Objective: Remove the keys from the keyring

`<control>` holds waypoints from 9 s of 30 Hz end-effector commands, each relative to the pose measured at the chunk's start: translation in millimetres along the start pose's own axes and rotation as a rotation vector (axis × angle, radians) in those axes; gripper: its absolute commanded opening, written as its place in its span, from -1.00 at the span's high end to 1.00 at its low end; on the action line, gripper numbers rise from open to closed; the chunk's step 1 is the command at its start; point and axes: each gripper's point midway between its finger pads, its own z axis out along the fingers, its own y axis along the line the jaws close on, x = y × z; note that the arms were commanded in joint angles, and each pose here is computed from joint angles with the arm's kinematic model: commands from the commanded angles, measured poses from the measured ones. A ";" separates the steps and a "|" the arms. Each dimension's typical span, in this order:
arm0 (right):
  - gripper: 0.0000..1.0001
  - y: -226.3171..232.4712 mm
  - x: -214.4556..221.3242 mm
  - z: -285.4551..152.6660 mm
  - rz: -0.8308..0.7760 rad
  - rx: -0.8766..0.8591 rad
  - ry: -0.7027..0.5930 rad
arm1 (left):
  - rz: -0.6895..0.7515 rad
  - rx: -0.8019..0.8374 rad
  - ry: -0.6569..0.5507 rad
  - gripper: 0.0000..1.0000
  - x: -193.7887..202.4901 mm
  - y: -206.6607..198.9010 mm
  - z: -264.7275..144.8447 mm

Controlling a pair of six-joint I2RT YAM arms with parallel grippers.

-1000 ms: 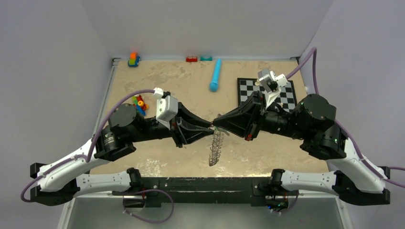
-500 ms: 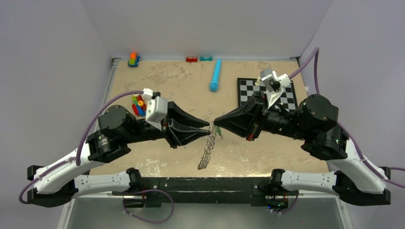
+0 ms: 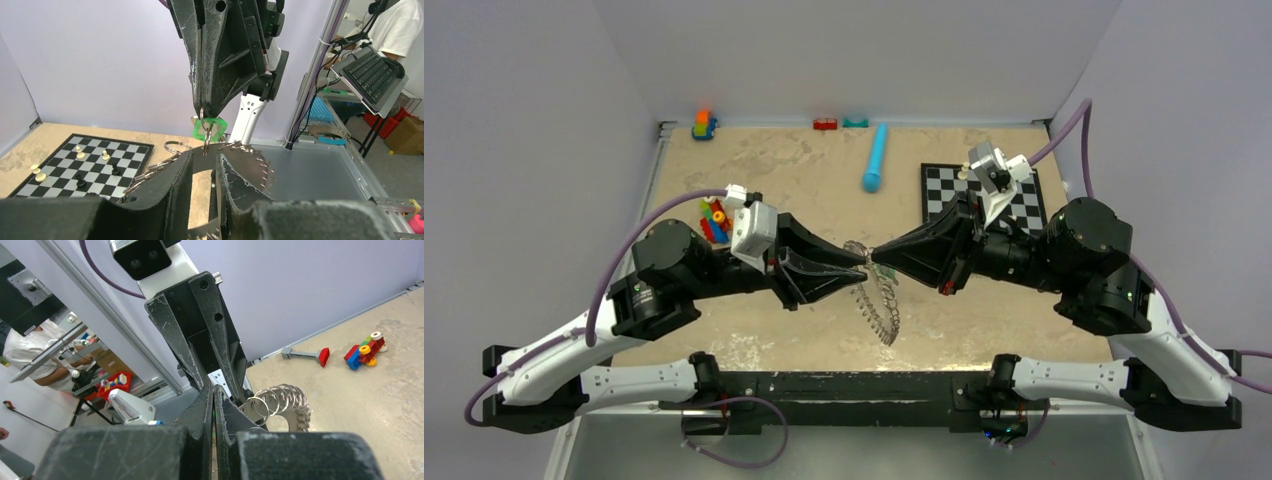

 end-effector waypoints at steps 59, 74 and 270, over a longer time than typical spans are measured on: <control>1.00 -28.9 36.2 32.0 0.035 0.072 0.082 | -0.099 -0.269 0.095 1.00 -24.1 34.2 -8.4; 1.00 -55.6 59.2 40.9 0.027 0.183 0.144 | -0.160 -0.330 0.130 1.00 -20.3 40.2 -4.6; 1.00 -15.7 26.9 45.5 -0.007 0.032 0.038 | -0.138 -0.344 0.182 1.00 16.4 42.3 -7.1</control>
